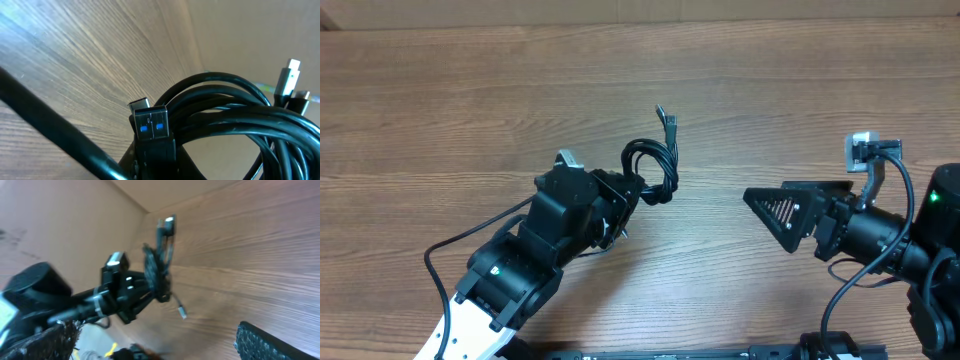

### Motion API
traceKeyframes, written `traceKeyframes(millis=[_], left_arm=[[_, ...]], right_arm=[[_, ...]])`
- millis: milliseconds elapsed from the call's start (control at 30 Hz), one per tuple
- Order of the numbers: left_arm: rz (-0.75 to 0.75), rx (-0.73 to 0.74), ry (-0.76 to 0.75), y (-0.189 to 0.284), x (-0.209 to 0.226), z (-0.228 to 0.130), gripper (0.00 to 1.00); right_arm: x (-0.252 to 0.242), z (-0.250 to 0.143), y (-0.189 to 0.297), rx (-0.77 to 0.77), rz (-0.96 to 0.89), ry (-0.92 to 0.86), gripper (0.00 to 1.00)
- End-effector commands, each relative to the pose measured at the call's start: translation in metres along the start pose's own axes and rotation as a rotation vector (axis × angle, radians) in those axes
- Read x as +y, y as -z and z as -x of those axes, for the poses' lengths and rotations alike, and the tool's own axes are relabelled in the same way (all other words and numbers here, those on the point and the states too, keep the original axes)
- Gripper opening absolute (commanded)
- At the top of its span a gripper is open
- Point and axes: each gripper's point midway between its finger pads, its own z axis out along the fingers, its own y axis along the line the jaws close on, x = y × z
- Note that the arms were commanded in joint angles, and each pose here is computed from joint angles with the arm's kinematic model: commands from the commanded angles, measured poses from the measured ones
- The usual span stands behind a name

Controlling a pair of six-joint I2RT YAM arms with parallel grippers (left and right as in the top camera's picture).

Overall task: Untangle cables
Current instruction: 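Bring the right gripper toward the held bundle from the right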

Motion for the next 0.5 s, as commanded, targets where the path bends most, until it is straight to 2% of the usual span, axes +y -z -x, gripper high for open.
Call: traceKeyframes(millis=[0,100,167,267,467], left_arm=[[-0.071,0.029,-0.114,0.005,-0.017,-0.007,0.04],[-0.156,0.088,-0.166,0.007,-0.036,-0.018,0.04],[-0.243,0.145,-0.221,0.013,-0.055,-0.03,0.04],[-0.266,0.165,-0.226,0.014,-0.059,-0.034,0.04],[-0.265,0.192,-0.228,0.015,-0.058,-0.038,0.04]], right_arm=[[0.024,-0.002,0.005,0.019,0.108,0.004,1.0],[0.023,-0.003,0.005,0.022,0.106,0.034,1.0],[0.022,-0.006,0.005,0.031,0.101,0.045,0.92],[0.017,-0.004,0.005,0.019,0.073,0.044,0.86],[0.002,-0.004,0.001,0.017,0.015,0.022,0.92]])
